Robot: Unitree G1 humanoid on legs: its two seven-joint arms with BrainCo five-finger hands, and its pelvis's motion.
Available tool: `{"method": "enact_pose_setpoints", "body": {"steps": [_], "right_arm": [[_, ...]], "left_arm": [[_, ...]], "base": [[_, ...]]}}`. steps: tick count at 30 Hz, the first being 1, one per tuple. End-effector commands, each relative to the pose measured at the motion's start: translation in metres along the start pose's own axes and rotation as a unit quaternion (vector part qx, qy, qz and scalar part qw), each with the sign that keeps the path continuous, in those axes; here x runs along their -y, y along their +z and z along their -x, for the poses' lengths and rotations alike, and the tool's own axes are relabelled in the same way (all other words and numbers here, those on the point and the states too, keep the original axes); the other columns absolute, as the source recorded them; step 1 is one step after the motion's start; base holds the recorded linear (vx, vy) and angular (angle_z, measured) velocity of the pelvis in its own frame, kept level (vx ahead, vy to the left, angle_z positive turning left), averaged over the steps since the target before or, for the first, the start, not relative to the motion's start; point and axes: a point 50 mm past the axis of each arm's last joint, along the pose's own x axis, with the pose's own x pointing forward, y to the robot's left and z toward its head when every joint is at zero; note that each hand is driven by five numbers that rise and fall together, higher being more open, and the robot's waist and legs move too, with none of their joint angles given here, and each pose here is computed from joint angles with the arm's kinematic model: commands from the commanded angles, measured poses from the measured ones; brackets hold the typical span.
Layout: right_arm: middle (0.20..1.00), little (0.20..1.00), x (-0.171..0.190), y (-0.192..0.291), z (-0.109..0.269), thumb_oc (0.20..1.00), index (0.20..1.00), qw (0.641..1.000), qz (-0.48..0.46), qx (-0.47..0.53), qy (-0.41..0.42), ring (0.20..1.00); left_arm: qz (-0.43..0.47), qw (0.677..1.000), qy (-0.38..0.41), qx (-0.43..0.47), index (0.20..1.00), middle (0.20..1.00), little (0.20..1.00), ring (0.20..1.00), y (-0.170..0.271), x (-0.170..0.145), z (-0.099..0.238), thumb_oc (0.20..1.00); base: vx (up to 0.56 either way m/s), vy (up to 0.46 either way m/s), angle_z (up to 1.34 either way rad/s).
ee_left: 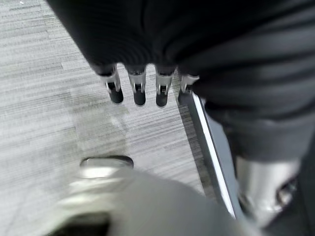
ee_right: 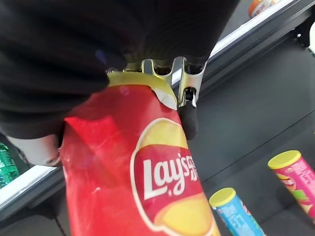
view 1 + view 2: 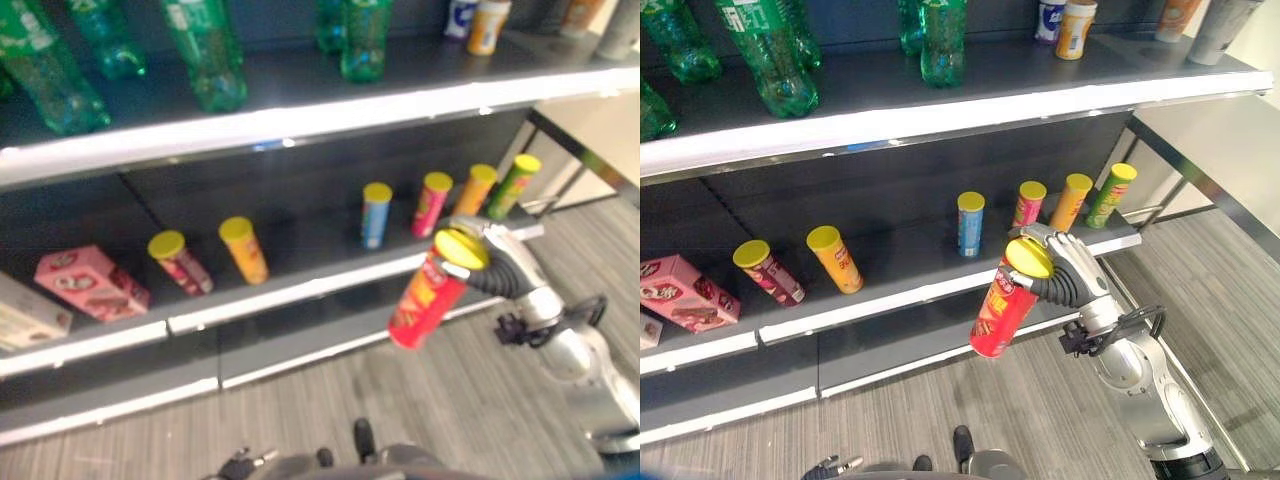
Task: Put the goods on the table back onto the shelves and tidy them up.
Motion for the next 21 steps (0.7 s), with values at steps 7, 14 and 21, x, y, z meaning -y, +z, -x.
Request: {"method": "enact_pose_setpoints", "body": {"steps": [7,14,21], "right_arm": [[0.200,0.200,0.013,0.019,-0.016,0.200,0.200,0.996,0.012,0.069,-0.049,0.200],[0.200,0.200,0.000,0.014,-0.015,0.200,0.200,0.998,0.023,0.052,-0.017,0.200],[0.200,0.200,-0.015,0.011,-0.014,0.200,0.200,0.999,0.013,0.040,-0.001,0.200]], "left_arm": [[-0.004,1.000,-0.021,-0.014,1.000,1.000,1.000,1.000,-0.012,0.025,0.001,1.000],[-0.007,1.000,-0.013,-0.014,1.000,1.000,1.000,1.000,-0.011,0.020,0.001,1.000],[-0.008,1.000,-0.008,-0.023,1.000,1.000,1.000,1.000,-0.014,0.016,0.001,1.000]], "base": [[0.11,0.156,-0.06],[0.11,0.227,-0.19],[0.01,0.073,-0.22]]}}
